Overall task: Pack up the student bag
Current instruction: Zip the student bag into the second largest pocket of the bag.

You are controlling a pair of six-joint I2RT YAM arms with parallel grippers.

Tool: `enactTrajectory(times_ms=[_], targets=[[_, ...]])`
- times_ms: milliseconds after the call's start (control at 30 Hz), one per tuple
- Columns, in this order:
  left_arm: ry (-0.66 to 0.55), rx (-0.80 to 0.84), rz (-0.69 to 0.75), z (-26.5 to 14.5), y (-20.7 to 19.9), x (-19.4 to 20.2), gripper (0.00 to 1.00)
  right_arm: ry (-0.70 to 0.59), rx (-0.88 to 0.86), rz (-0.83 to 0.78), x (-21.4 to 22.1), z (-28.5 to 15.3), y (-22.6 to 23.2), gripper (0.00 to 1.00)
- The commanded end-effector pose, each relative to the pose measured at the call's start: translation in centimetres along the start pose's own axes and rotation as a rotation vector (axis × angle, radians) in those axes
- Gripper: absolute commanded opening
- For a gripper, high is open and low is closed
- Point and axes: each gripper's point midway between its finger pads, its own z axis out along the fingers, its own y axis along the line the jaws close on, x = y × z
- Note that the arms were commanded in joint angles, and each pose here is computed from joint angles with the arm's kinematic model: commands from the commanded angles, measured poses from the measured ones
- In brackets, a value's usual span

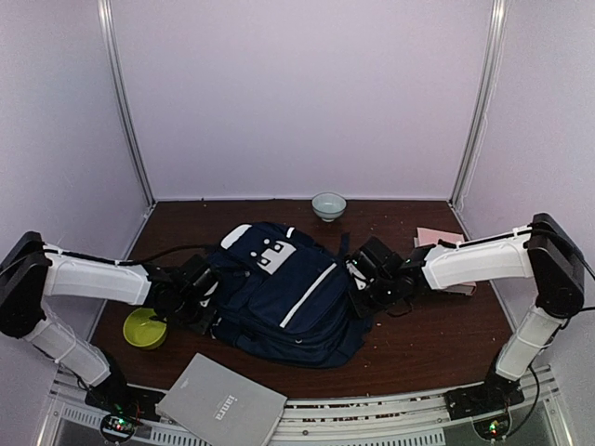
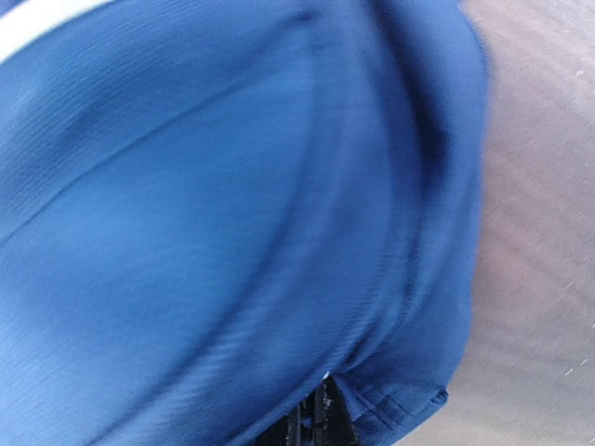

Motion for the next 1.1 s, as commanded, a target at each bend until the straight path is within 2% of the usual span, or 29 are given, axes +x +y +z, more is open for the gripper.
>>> enactTrajectory(times_ms=[0,167,200,300,367,467,633,733,867,1000,1067], targets=[[-0.315,0.078,0.025,-2.0,-2.6,-11.0,0.00,0.172,-0.227,-0.086,6.5,-1.4,7.2,0.00],[-0.419,0.114,0.105,-4.2,-3.4,-15.7,0.02,0.138,-0.307,-0.131,7.1,-5.0,10.6,0.00],[-0.436,0.122,0.131,-4.7,-3.7,-16.3,0.07,0.131,-0.321,-0.137,7.1,-5.7,11.1,0.00],[-0.523,0.192,0.221,-7.4,-5.0,-18.0,0.33,0.103,-0.370,-0.137,6.9,-7.6,12.4,0.00],[-0.594,0.306,0.293,-10.0,-6.9,-18.4,0.40,0.083,-0.414,-0.124,6.6,-8.5,13.1,0.00],[-0.728,0.420,0.451,-14.5,-10.1,-17.4,0.38,0.053,-0.454,-0.109,6.1,-9.3,13.6,0.00],[-0.947,0.490,0.909,-20.3,-17.9,-10.7,0.37,0.051,-0.411,-0.083,5.8,-8.7,12.4,0.00],[-0.895,0.576,1.037,-19.9,-20.4,-7.6,0.36,0.060,-0.409,-0.070,5.9,-8.4,12.1,0.00],[-0.742,0.534,1.088,-16.3,-21.3,-6.6,0.37,0.063,-0.416,-0.044,6.0,-8.4,11.8,0.00],[-0.749,0.538,1.166,-15.6,-23.4,-5.9,0.44,0.069,-0.449,0.010,6.2,-7.9,11.5,0.00],[-0.726,0.486,1.200,-14.5,-24.2,-5.8,0.50,0.063,-0.475,0.024,6.1,-7.9,11.8,0.00]])
